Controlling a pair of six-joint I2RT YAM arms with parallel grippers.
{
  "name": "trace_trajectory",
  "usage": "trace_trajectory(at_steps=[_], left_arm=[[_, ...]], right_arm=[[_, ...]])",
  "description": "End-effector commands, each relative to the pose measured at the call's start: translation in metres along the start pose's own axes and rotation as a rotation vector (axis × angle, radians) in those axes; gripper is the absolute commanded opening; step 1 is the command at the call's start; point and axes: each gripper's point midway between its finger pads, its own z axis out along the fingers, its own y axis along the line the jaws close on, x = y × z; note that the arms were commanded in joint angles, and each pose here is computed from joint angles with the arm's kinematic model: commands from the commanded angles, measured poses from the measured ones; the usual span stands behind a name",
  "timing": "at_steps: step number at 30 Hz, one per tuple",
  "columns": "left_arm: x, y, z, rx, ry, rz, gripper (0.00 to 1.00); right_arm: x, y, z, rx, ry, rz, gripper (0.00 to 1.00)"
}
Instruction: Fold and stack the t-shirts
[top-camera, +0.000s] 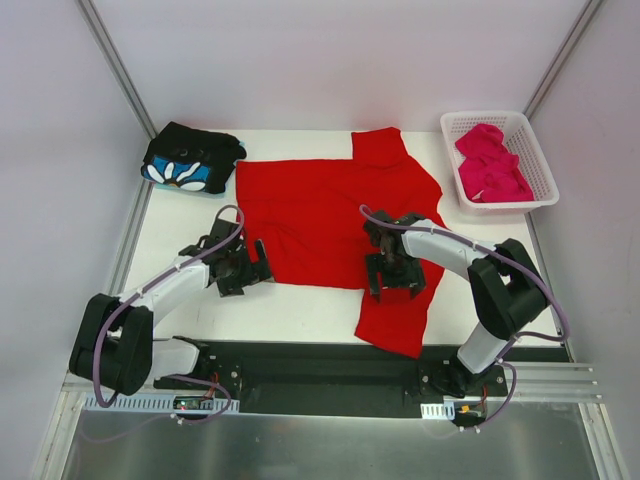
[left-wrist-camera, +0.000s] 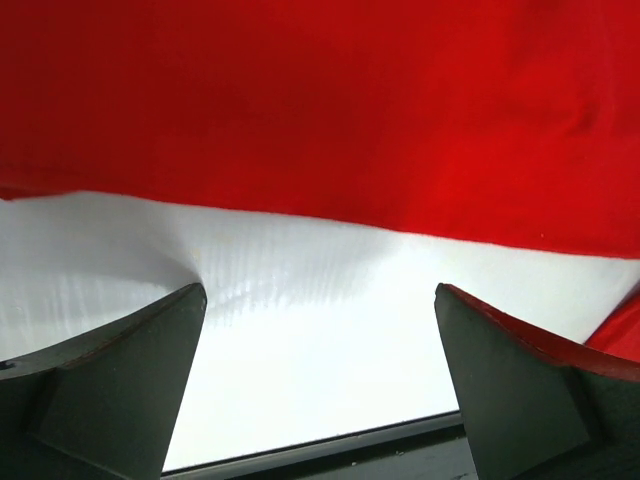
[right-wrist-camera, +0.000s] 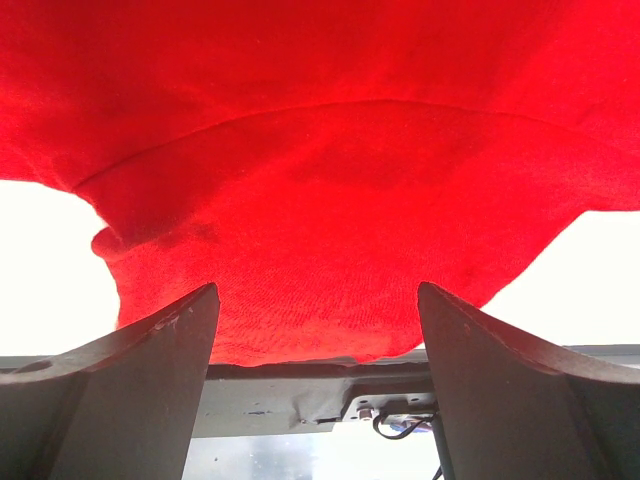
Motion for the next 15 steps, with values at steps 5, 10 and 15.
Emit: trace_trajectory(at_steps=[5, 10, 15], left_arm=[[0.011, -0.015, -0.020, 0.011, -0.010, -0.014, 0.99], [-0.021, -0.036, -0.033, 0.013, -0.061, 0.034, 0.99], [-0.043, -0.039, -0.016, -0.044, -0.060, 0.062, 0.99]], right_arm=[[0.000, -0.001, -0.011, -0.001, -0.034, 0.022, 0.84], [-0.001, -0.002, -0.010, 0.005, -0.028, 0.016, 0.84], [-0.001, -0.003, -0.007, 0.010, -0.026, 0.016, 0.84]])
